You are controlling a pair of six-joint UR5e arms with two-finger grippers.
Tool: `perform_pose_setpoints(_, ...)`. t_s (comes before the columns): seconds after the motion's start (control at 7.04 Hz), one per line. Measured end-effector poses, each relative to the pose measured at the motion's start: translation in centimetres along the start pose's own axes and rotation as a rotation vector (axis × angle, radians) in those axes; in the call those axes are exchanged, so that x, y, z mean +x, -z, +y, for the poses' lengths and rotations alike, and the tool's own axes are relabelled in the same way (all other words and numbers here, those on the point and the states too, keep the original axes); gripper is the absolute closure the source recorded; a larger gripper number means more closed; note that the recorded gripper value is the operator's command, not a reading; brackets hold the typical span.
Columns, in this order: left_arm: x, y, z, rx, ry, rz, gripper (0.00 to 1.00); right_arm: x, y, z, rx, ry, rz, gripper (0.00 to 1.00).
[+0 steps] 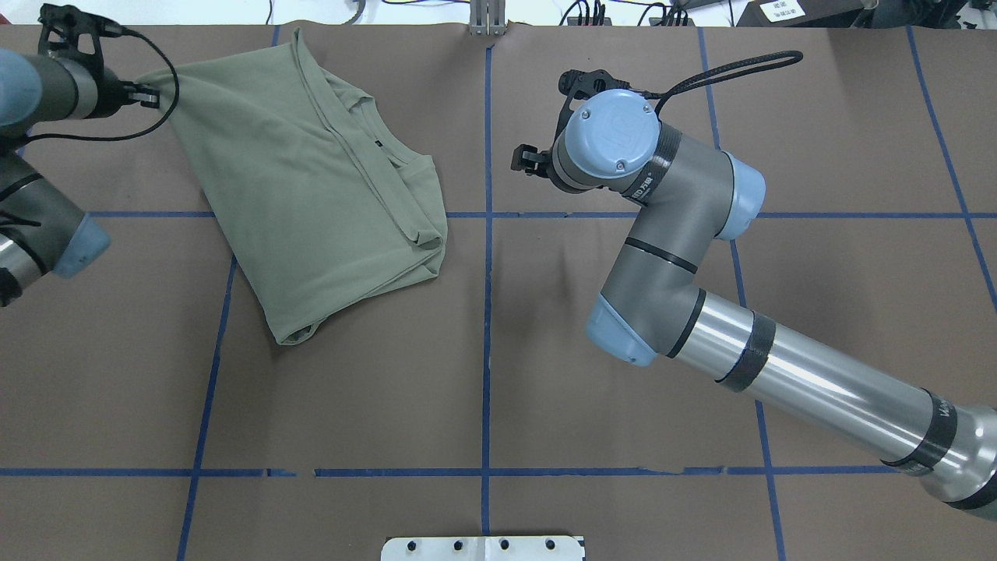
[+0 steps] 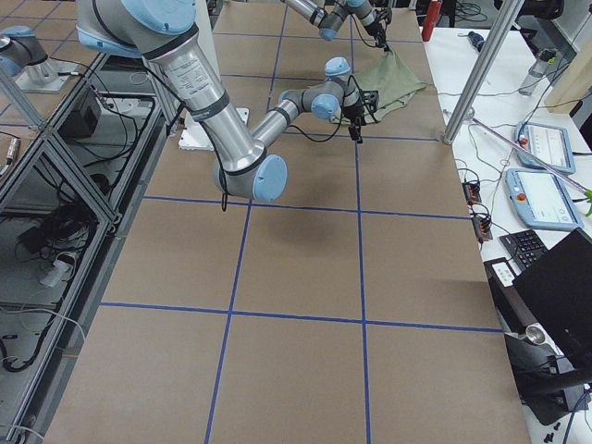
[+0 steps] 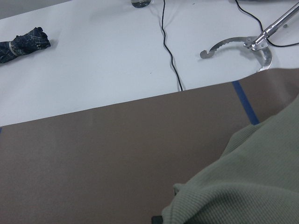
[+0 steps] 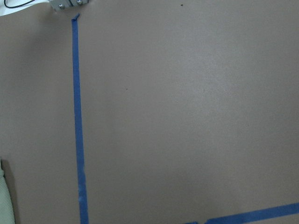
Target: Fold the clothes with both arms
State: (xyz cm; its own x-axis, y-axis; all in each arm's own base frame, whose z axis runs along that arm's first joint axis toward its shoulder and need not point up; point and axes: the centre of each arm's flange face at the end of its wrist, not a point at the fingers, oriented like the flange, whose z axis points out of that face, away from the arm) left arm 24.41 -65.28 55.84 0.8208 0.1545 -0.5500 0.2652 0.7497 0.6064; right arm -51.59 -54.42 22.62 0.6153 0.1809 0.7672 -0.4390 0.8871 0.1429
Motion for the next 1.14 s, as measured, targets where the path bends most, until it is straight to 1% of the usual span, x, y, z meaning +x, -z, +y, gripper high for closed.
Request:
perform_pose_setpoints(0.14,-0.9,0.4,0.8,-0.008,-0.057,0.025,0.0,-1.3,0.1,-0.1,0.002,-0.009,-0.005,0.0)
perform_pose_setpoints(0.28,-1.6,1.1,0.8,-0.033,-0.104,0.08,0.0,-4.3,-0.1,-0.6,0.012,-0.027,-0.005,0.0)
perform_pose_setpoints(0.43,-2.1,2.0,0.8,-0.051,-0.122,0.134,0.0,-9.0,-0.8,-0.9,0.028,-0.059,-0.001,0.01)
perform_pose_setpoints(0.57,-2.4,3.1,1.1,-0.055,-0.128,0.16,0.0,-12.7,-1.8,-1.0,0.046,-0.088,-0.013,0.05)
perform_pose_setpoints(0.71,-2.6,4.0,1.6,-0.052,-0.13,0.172,0.0,-15.0,-3.4,-0.5,0.073,-0.096,-0.043,0.13)
perform_pose_setpoints(0.85,-2.8,4.7,1.9,-0.049,-0.131,0.178,0.0,-17.1,-5.2,0.6,0.108,-0.089,-0.064,0.18)
perform_pose_setpoints(0.99,-2.9,5.0,2.1,-0.047,-0.132,0.179,0.0,-18.5,-6.6,1.9,0.136,-0.075,-0.067,0.19)
perform_pose_setpoints(1.14,-3.0,5.2,2.3,-0.047,-0.131,0.179,0.0,-19.0,-7.7,3.0,0.157,-0.05,-0.058,0.19)
